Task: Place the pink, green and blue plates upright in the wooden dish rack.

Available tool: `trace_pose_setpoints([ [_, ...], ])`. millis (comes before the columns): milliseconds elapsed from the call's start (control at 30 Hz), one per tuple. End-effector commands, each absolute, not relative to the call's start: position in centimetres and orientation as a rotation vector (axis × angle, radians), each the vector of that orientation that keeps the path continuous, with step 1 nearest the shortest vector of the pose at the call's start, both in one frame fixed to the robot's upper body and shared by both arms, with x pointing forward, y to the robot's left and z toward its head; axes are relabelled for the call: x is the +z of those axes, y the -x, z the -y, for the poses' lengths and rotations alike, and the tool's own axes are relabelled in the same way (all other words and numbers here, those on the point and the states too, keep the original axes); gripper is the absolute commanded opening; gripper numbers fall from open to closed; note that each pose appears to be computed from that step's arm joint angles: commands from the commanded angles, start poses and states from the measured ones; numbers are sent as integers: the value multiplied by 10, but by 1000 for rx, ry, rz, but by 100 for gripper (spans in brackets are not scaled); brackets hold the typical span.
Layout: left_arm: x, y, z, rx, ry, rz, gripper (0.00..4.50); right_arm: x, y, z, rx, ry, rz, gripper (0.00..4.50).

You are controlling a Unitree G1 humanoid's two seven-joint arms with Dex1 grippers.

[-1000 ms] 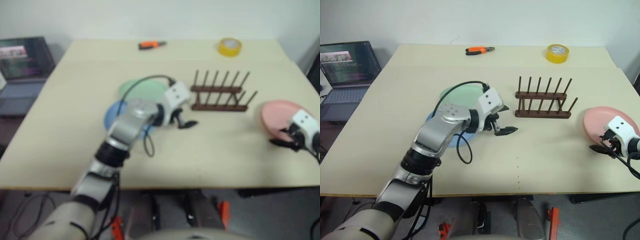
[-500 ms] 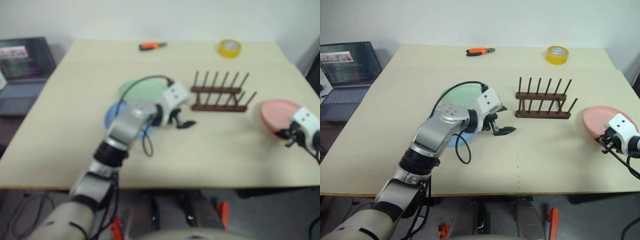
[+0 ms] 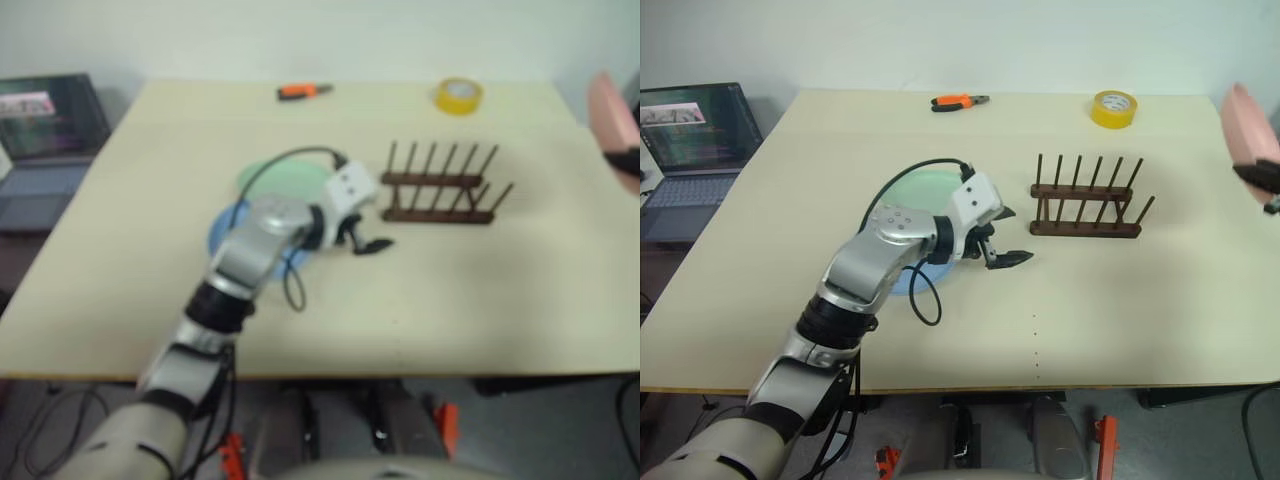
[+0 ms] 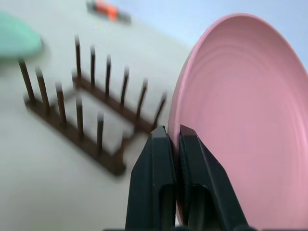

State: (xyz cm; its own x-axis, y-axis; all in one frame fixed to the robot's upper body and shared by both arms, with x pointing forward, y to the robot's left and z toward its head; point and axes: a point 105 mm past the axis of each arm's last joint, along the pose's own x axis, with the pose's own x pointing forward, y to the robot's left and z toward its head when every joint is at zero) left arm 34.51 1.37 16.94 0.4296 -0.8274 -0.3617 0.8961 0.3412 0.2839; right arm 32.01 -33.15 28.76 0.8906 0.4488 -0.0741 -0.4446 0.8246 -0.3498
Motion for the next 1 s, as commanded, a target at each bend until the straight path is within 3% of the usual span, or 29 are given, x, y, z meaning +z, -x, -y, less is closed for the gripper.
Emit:
trace_pose_setpoints([
  [33, 184, -344, -10, -1137, -476, -99, 450, 334, -311, 308, 576, 308, 210, 2],
  [200, 183, -343, -8, -1138, -473, -94, 450, 357, -314, 288, 695, 62, 370, 2],
  [633, 178, -339, -10, -1121, -460, -110, 450, 361, -333, 285, 741, -455, 507, 2],
  [1000, 174, -335, -8, -1124, -458, -125, 450, 328, -344, 274, 761, -522, 388, 2],
])
